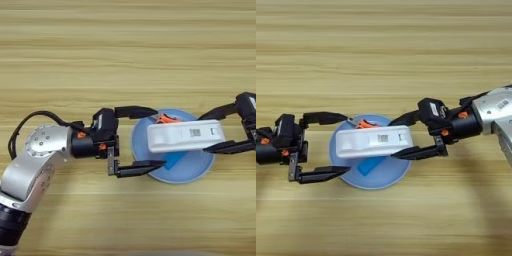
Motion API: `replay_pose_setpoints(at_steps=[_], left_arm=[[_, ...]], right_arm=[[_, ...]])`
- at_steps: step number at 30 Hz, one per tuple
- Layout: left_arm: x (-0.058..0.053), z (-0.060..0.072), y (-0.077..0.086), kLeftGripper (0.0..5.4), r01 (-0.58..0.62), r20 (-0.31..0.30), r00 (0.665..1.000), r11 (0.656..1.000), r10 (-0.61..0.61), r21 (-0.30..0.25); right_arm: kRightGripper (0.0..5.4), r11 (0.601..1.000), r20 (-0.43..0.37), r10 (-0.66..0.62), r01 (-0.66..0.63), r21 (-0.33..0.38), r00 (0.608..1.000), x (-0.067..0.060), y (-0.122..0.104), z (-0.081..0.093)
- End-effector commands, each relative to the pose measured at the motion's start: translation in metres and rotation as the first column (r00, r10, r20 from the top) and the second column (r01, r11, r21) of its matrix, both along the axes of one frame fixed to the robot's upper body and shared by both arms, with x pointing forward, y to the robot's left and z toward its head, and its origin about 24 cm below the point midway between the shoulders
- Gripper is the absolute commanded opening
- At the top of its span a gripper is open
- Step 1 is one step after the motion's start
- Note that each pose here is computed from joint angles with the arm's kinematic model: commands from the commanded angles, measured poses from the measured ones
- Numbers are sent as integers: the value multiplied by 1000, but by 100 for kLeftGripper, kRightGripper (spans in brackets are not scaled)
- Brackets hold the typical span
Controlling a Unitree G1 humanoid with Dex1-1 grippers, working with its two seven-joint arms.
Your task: Move the objects on the table
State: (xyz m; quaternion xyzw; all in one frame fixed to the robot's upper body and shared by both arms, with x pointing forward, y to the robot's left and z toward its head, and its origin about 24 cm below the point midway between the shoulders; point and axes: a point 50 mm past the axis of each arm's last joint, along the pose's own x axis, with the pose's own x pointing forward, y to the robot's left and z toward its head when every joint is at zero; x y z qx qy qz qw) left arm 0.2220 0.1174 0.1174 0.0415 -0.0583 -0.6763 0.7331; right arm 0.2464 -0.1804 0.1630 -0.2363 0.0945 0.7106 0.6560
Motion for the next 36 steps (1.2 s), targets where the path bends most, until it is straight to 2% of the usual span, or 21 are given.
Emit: replay_pose_setpoints(at_steps=[1, 17, 36], left_arm=[[1, 0, -2, 540, 7, 17, 1000, 1000, -7, 19], [-2, -5, -5, 540, 28, 12, 1000, 999, -28, 28], [-2, -5, -7, 352, 28, 21, 999, 1000, -28, 8]], right_arm=[[291, 1000, 25, 15, -15, 12, 1000, 1, 4, 7], [291, 999, 48, 15, -17, 32, 999, 5, 9, 11], [291, 999, 41, 22, -23, 38, 999, 5, 12, 10]])
